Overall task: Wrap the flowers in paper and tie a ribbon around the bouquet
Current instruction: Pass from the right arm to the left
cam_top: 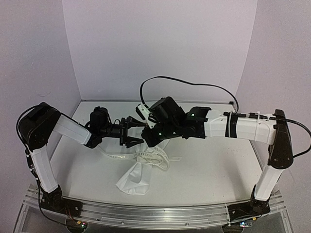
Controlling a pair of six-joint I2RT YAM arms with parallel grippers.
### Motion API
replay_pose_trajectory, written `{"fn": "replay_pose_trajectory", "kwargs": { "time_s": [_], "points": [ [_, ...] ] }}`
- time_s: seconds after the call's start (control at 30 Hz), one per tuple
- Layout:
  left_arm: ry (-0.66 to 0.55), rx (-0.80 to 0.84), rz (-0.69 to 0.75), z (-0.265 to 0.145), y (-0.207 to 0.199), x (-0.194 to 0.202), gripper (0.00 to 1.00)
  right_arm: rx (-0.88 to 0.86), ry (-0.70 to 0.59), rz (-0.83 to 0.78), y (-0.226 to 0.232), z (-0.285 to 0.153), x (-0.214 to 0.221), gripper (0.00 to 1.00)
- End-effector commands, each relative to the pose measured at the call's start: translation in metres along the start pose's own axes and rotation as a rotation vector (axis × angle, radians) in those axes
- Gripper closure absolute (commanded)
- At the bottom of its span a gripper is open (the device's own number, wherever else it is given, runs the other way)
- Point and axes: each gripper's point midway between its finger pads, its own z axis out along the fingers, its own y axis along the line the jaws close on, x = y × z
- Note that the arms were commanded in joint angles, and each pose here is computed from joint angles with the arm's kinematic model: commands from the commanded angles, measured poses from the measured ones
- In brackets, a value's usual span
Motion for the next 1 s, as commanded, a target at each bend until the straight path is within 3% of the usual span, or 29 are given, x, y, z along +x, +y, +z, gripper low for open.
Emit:
{"fn": "replay_pose_trajectory", "kwargs": {
  "time_s": [0.0, 0.37, 0.67, 0.83, 0.97],
  "points": [
    [0.0, 0.1, -0.054, 0.002, -0.019, 0.008, 0.23, 0.023, -0.064, -0.034, 0.003, -0.014, -0.024, 1.0],
    [0.023, 0.156, -0.125, 0.029, -0.012, 0.012, 0.35, 0.037, -0.06, -0.053, 0.006, -0.014, -0.021, 1.0],
    [0.034, 0.208, -0.06, 0.034, -0.034, 0.006, 0.81, 0.048, -0.049, -0.033, 0.001, -0.025, -0.008, 1.0],
    [0.005, 0.233, 0.011, 0.027, -0.052, 0.006, 0.96, 0.077, -0.05, -0.011, -0.006, -0.033, 0.0, 1.0],
    [-0.047, 0.233, 0.098, 0.015, -0.067, 0.004, 1.0, 0.113, -0.051, 0.001, -0.014, -0.037, 0.005, 1.0]
  ]
}}
